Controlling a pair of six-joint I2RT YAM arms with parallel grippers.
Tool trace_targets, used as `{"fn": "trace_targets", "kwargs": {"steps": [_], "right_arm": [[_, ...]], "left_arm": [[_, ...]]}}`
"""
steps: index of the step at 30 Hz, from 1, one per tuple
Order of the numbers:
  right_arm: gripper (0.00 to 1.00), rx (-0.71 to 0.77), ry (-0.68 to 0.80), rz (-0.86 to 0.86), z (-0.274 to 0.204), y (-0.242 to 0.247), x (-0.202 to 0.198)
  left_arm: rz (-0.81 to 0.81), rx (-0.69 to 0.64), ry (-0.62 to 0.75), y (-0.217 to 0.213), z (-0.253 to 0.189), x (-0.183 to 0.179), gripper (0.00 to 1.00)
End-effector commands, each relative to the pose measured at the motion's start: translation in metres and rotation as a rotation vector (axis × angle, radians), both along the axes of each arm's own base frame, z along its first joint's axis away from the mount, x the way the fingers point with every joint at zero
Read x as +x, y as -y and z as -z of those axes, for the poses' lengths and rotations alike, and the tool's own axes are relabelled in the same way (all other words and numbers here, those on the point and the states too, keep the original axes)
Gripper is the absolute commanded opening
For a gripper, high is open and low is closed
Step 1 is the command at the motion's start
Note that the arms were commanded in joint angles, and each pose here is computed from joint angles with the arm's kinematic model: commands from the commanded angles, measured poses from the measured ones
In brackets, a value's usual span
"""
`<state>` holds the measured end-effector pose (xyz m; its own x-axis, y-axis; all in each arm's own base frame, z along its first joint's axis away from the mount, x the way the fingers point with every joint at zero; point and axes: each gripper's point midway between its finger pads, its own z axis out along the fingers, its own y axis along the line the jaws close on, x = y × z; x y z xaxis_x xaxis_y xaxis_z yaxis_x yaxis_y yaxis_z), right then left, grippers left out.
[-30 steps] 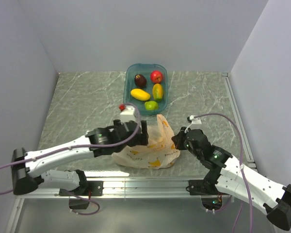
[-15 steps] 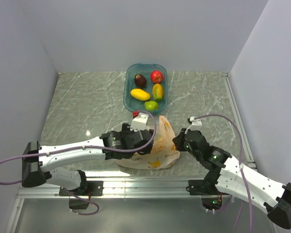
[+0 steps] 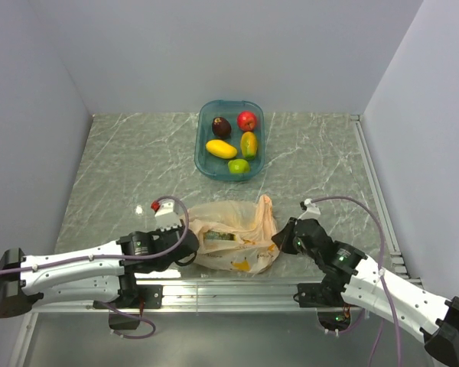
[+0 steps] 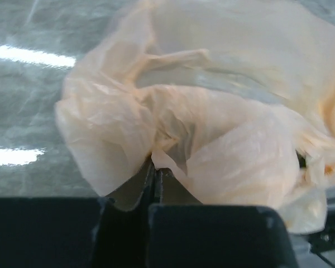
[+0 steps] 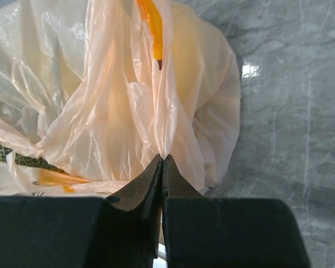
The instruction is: Untie the knot of the plastic bag and take out the fruit
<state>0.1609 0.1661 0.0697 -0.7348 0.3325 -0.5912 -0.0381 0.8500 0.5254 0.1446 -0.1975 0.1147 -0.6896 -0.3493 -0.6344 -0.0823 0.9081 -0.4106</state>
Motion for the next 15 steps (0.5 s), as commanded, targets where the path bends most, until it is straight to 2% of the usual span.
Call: {"fn": "trace_targets", "kwargs": {"steps": [1, 6, 11, 14, 15], "right_arm": [[0.04, -0.026, -0.047, -0.017, 0.011, 0.001, -0.008], [0.05, -0.091, -0.107, -0.051, 0.022, -0.002, -0.010], [0.08, -0.150, -0.143, -0.060, 0.028, -0.002, -0.009], [0.26, -0.169, -0.136, -0.068, 0.023, -0.003, -0.006], [0.38, -0.180, -0.113, -0.084, 0.018, -0.004, -0.005]], "left_arm": [[-0.104, 0.009, -0.021, -0.024, 0.018, 0.007, 0.00], [-0.150, -0.046, -0.001, -0.032, 0.028, 0.027, 0.01], [-0.159, -0.092, -0.044, -0.040, 0.050, 0.045, 0.01], [-0.133, -0.081, -0.048, -0.036, 0.051, 0.048, 0.01], [-0.116, -0.080, -0.044, -0.032, 0.049, 0.049, 0.01]]}}
